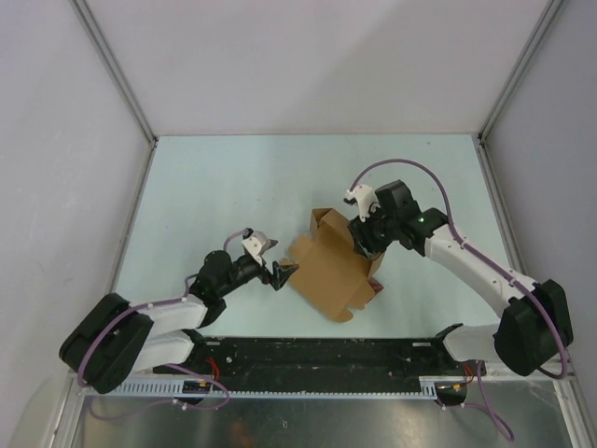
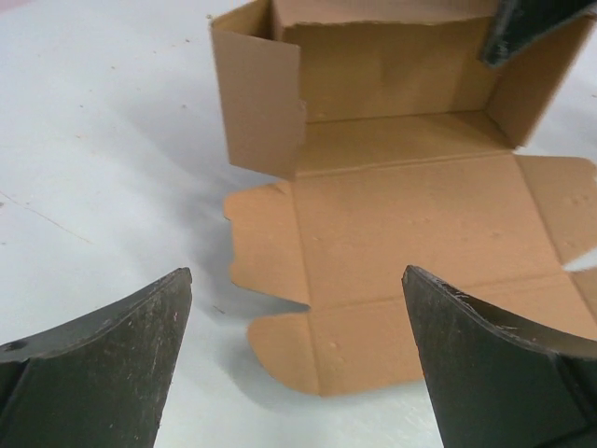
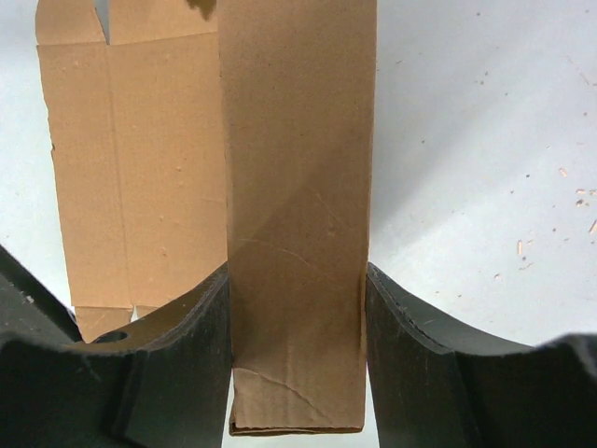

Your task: Fold the paper box

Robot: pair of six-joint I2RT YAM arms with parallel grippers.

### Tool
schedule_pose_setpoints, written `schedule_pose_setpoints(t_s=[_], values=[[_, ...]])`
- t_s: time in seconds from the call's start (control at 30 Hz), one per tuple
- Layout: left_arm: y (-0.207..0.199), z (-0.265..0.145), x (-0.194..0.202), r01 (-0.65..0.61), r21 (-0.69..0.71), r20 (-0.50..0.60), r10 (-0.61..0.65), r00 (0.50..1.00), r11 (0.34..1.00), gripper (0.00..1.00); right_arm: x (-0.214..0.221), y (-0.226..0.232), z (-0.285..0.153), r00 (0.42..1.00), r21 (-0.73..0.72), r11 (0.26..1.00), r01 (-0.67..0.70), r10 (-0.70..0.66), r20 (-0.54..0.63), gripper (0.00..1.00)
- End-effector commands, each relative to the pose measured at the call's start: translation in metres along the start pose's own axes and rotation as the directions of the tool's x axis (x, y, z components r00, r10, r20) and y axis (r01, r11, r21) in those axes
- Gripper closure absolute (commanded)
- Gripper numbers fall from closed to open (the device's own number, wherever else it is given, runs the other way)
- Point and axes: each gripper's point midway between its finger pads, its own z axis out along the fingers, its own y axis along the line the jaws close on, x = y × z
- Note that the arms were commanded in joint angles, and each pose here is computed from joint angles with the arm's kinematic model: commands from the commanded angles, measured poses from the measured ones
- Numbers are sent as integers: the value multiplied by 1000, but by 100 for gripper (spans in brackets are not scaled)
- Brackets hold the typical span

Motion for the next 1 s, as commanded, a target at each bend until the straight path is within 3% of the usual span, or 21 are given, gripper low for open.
schedule_pose_setpoints(t_s=[0.0,0.23,0.47,0.73,0.97], values=[[18,16,-35,-63,-79,139,74,988,995,0,11,17,-13,999,23,999,-28,28,-30,51],[34,35,-46,-148,-110,210,169,963,983,0,32,34,-15,996,16,1000,-11,13,-90,50],[41,39,-37,-132,-50,229,140,963,990,2,37,40,-14,995,14,1000,-4,5,-96,50],[14,48,-38,-158,176,254,111,961,972,5,36,47,-14,995,-20,999,33,-35,-91,50],[9,50,-40,-173,255,265,104,959,951,6,32,50,-17,995,-42,997,61,-64,-71,49]])
